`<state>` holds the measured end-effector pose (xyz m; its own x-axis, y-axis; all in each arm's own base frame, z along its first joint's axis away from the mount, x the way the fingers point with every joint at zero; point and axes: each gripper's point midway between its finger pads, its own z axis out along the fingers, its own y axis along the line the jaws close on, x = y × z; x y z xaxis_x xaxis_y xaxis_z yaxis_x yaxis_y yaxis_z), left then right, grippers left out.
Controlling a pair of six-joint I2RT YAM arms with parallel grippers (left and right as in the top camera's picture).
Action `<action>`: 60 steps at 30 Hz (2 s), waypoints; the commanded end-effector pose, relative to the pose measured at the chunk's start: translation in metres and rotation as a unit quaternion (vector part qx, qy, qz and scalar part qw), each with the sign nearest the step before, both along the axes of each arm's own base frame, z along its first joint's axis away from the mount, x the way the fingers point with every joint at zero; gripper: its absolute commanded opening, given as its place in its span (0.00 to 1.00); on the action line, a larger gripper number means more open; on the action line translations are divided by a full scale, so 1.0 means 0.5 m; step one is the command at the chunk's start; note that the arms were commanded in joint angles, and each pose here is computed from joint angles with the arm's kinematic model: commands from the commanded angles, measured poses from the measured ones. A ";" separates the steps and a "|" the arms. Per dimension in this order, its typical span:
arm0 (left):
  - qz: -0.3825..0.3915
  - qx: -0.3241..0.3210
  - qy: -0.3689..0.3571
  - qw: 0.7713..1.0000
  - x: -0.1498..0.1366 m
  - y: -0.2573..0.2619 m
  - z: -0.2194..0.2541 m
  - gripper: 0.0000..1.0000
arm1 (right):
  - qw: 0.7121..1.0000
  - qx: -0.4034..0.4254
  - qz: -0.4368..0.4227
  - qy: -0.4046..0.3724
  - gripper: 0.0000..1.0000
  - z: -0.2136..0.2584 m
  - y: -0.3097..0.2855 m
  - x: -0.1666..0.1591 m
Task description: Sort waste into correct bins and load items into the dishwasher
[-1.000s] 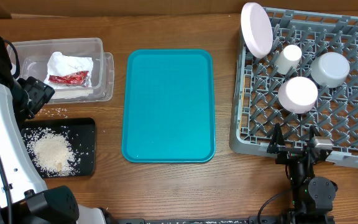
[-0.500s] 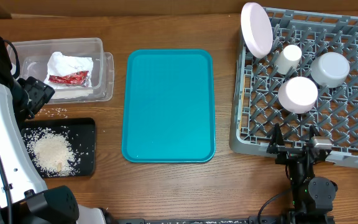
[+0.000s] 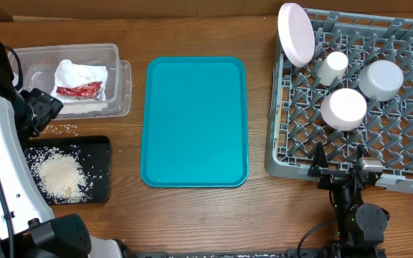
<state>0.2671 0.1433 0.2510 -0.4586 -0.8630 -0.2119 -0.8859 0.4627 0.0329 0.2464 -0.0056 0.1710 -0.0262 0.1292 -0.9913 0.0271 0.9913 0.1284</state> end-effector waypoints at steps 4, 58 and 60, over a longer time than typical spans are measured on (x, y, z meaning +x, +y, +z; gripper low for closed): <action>-0.043 -0.003 0.026 0.999 -0.013 -0.002 -0.005 1.00 | 1.000 -0.002 -0.001 -0.003 1.00 -0.003 -0.002 0.000; -0.492 0.144 -0.364 0.777 -0.053 -0.283 -0.309 1.00 | 1.000 -0.002 -0.001 -0.003 1.00 -0.003 -0.002 0.000; -0.493 0.155 -0.390 0.762 -0.050 -0.290 -0.305 1.00 | 1.000 -0.002 -0.001 -0.003 1.00 -0.003 -0.002 0.000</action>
<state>0.2436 0.0061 0.1011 -0.5257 -0.0571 -0.8487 0.0336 0.9956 -0.0877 0.2464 -0.0065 0.1710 -0.0257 0.1289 -0.9913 0.0309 0.9913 0.1281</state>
